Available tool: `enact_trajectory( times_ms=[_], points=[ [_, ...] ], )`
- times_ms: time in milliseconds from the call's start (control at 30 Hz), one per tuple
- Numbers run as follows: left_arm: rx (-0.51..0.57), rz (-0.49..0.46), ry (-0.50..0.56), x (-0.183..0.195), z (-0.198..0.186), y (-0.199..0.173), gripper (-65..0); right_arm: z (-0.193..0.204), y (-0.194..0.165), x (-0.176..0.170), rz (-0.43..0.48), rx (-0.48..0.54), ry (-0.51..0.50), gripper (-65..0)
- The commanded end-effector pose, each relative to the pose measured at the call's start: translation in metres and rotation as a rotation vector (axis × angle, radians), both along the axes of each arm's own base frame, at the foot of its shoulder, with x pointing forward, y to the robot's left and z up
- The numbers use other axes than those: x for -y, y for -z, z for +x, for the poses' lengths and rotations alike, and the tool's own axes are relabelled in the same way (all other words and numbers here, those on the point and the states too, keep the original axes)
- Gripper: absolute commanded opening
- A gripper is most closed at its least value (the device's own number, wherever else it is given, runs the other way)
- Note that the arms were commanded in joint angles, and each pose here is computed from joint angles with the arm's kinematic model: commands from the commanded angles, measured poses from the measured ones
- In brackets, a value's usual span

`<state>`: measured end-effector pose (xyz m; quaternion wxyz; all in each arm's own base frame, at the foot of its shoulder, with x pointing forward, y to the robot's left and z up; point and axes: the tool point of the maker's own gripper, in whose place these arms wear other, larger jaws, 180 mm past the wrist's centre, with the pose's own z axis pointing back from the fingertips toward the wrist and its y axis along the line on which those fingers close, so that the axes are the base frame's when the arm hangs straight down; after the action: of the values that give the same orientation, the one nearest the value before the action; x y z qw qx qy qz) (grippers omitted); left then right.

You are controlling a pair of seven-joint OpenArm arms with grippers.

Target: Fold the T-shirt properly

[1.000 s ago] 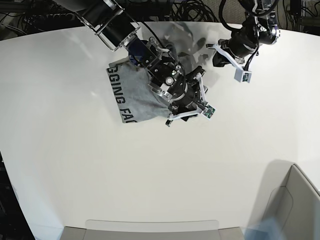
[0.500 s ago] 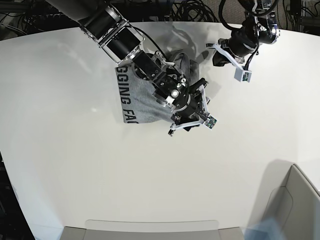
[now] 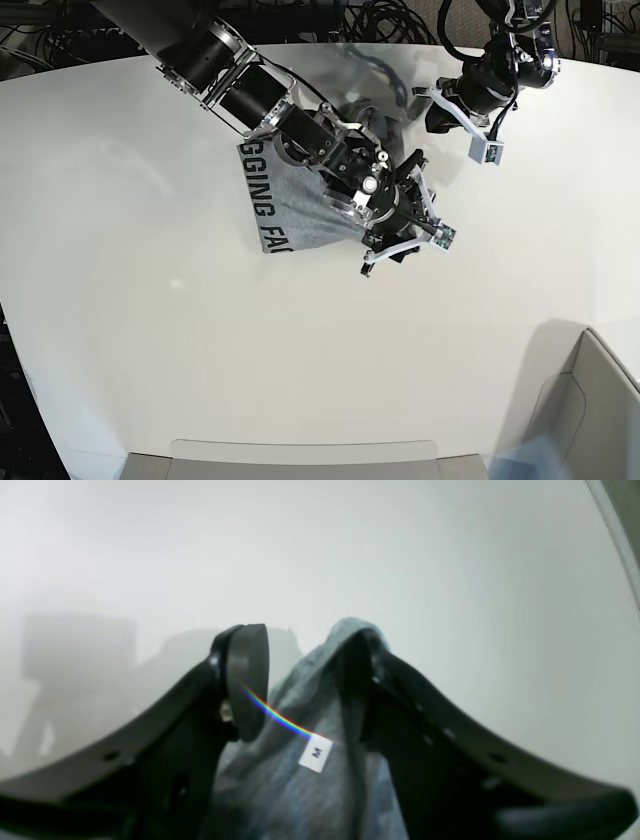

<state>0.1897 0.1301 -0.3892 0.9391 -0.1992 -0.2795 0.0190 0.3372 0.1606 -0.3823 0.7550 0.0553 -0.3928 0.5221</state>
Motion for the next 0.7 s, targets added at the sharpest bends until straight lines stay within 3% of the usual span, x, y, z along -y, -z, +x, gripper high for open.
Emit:
enact_trajectory(
  times_ms=[0,367,667],
  points=[
    [0.025,-0.003,0.002,0.000,0.003,-0.006,-65.0,0.010,-0.022,-0.012,0.043,0.049,-0.009,-39.6],
    [0.022,-0.012,0.023,0.008,0.001,-0.005,-65.0,-0.041,-0.016,-0.024,0.021,-0.094,-0.061,-39.6],
    [0.020,-0.014,0.023,0.008,0.001,-0.005,-65.0,-0.053,-0.054,-0.014,0.015,-0.032,-0.052,-39.6]
  ],
)
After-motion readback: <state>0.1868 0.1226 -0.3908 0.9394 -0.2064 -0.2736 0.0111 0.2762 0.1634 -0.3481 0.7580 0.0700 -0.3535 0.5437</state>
